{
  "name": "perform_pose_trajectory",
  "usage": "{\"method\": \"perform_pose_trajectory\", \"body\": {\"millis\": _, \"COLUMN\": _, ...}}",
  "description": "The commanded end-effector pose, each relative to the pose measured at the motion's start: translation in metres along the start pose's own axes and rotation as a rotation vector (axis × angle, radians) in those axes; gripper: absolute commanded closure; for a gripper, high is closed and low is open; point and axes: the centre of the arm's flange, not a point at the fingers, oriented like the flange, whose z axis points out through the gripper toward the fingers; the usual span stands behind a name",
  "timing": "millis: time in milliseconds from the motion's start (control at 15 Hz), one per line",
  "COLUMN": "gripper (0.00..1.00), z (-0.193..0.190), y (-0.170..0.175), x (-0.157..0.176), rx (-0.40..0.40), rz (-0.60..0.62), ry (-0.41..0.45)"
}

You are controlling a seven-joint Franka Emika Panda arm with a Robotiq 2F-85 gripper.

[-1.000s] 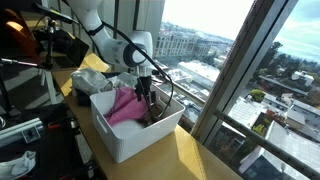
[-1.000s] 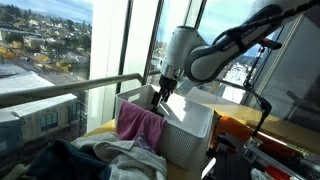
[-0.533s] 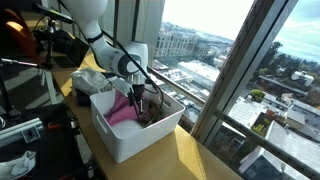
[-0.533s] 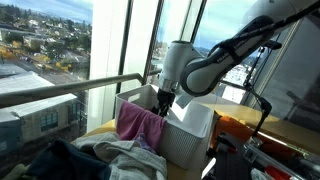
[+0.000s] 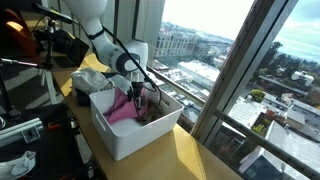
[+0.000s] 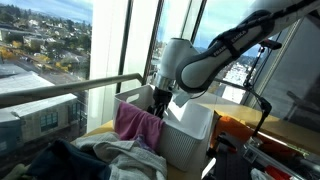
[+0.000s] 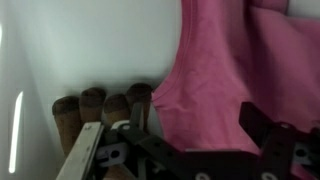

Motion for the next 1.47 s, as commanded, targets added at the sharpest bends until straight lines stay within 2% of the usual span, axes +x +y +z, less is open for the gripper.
{"method": "perform_pose_trajectory", "body": {"millis": 0, "gripper": 0.35, "z": -0.003, "y": 0.002, "x": 0.010, "rx": 0.063, "rz": -0.009, "ry": -0.003}}
{"method": "perform_pose_trajectory", "body": {"millis": 467, "gripper": 0.88, "z": -0.009, "y": 0.010, "x": 0.011, "rx": 0.144, "rz": 0.008, "ry": -0.009}}
{"method": "perform_pose_trajectory", "body": {"millis": 600, "gripper": 0.99, "z": -0.014, "y": 0.014, "x": 0.012, "rx": 0.163, "rz": 0.016, "ry": -0.005}}
{"method": "perform_pose_trajectory", "body": {"millis": 800, "gripper": 1.00, "z": -0.033, "y": 0.018, "x": 0.017, "rx": 0.180, "rz": 0.023, "ry": 0.018}}
{"method": "perform_pose_trajectory", "body": {"millis": 1267, "gripper": 1.00, "z": -0.112, "y": 0.009, "x": 0.030, "rx": 0.189, "rz": -0.005, "ry": 0.108}}
{"method": "perform_pose_trajectory", "body": {"millis": 1333, "gripper": 0.74, "z": -0.116, "y": 0.004, "x": 0.029, "rx": 0.190, "rz": -0.013, "ry": 0.105}}
{"method": "perform_pose_trajectory", "body": {"millis": 1400, "gripper": 0.73, "z": -0.121, "y": 0.000, "x": 0.028, "rx": 0.194, "rz": -0.021, "ry": 0.102}}
